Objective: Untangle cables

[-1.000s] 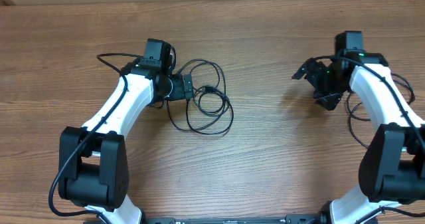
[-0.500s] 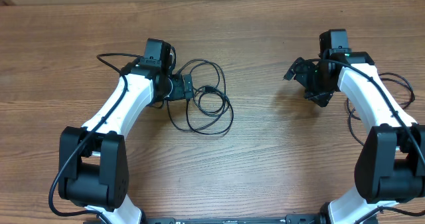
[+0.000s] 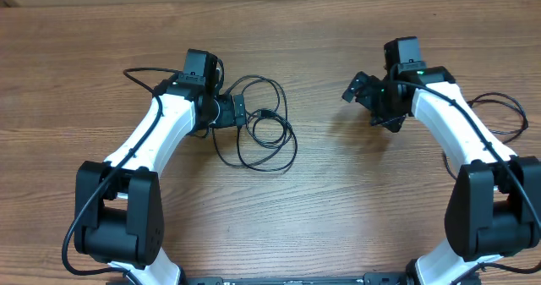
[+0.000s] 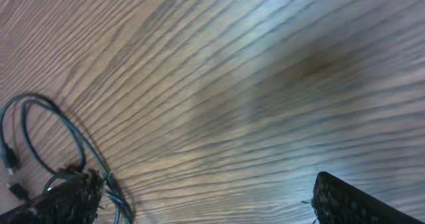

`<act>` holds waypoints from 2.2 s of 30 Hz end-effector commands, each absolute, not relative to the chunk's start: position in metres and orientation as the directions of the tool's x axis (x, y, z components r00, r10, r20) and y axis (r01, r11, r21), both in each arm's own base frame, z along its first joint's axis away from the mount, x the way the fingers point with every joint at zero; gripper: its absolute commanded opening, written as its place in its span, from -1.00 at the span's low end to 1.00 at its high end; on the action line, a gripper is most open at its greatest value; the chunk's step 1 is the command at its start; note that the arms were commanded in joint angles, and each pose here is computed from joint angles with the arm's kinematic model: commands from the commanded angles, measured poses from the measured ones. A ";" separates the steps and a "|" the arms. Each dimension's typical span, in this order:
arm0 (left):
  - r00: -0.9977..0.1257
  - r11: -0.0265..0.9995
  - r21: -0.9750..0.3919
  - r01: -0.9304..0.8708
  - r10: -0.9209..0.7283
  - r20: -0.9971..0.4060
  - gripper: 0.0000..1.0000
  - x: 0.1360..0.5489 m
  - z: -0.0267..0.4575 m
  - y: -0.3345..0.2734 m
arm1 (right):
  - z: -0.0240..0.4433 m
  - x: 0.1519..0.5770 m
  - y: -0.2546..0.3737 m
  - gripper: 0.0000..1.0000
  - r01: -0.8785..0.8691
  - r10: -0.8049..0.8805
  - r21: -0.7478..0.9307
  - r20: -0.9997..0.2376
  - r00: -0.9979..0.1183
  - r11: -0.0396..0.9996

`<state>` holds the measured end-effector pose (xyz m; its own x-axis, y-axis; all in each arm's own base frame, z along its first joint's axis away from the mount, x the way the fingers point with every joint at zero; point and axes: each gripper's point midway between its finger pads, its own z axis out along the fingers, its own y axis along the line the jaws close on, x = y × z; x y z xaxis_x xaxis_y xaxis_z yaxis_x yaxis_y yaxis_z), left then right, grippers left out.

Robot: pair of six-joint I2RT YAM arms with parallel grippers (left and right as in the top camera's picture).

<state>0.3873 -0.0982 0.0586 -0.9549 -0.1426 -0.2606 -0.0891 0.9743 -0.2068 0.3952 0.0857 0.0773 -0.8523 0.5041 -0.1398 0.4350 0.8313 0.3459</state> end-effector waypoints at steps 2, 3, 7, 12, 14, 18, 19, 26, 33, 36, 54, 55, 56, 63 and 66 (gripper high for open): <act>-0.956 0.977 -0.197 -0.078 -0.130 -0.264 0.99 0.386 0.058 -0.099 | 0.077 0.395 0.096 1.00 0.411 0.484 0.347 -0.155 -0.861 0.843; -0.956 0.977 -0.197 -0.078 -0.130 -0.264 0.99 0.386 0.058 -0.099 | 0.077 0.395 0.098 1.00 0.404 0.479 0.350 -0.159 -0.863 0.845; -0.956 0.977 -0.197 -0.078 -0.130 -0.264 0.99 0.386 0.058 -0.099 | 0.079 0.398 0.109 1.00 0.377 0.459 0.361 -0.176 -0.871 0.853; -0.956 0.977 -0.197 -0.078 -0.130 -0.264 0.99 0.386 0.058 -0.099 | 0.081 0.398 0.129 1.00 0.326 0.418 0.376 -0.197 -0.887 0.868; -0.956 0.977 -0.197 -0.078 -0.130 -0.264 0.99 0.386 0.058 -0.099 | 0.082 0.397 0.137 1.00 0.306 0.400 0.378 -0.202 -0.894 0.874; -0.956 0.977 -0.198 -0.078 -0.130 -0.263 0.99 0.386 0.058 -0.099 | 0.083 0.394 0.154 1.00 0.266 0.366 0.386 -0.213 -0.906 0.883; -0.956 0.977 -0.198 -0.078 -0.130 -0.264 0.99 0.386 0.058 -0.099 | 0.083 0.393 0.157 0.99 0.259 0.359 0.386 -0.213 -0.909 0.886; -0.956 0.977 -0.197 -0.078 -0.130 -0.264 0.99 0.386 0.058 -0.099 | 0.083 0.383 0.180 0.95 0.205 0.303 0.386 -0.212 -0.929 0.900; -0.951 0.979 -0.189 -0.080 -0.131 -0.279 0.99 0.389 0.059 -0.097 | 0.083 0.375 0.196 0.22 0.168 0.266 0.386 -0.214 -0.940 0.907; -0.941 0.979 -0.186 -0.079 -0.135 -0.311 0.99 0.397 0.061 -0.096 | 0.083 0.374 0.200 -0.23 0.157 0.255 0.389 -0.217 -0.942 0.908; -0.940 0.980 -0.183 -0.079 -0.134 -0.313 0.99 0.397 0.061 -0.096 | 0.047 0.349 0.201 -0.14 0.229 0.304 0.404 -0.131 -0.944 0.885; -0.941 0.980 -0.182 -0.079 -0.133 -0.311 0.99 0.397 0.061 -0.095 | 0.046 0.349 0.201 -0.01 0.229 0.304 0.405 -0.134 -0.943 0.885; -0.942 0.981 -0.180 -0.071 -0.125 -0.311 0.99 0.396 0.061 -0.096 | 0.046 0.350 0.201 0.08 0.228 0.306 0.405 -0.139 -0.942 0.886; -0.928 0.987 -0.157 -0.019 -0.075 -0.364 1.00 0.414 0.096 -0.096 | 0.043 0.362 0.180 1.00 0.337 0.416 0.368 -0.160 -0.895 0.867; -0.905 0.987 -0.157 -0.015 -0.081 -0.417 1.00 0.430 0.117 -0.097 | 0.041 0.356 0.176 1.00 0.344 0.411 0.348 -0.142 -0.900 0.872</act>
<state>0.3996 -0.0945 0.0784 -0.9477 -0.1050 -0.3014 -0.0550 0.9839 -0.1699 0.3584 0.1855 0.0444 -0.9109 0.3859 -0.1463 0.3098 0.8735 0.3756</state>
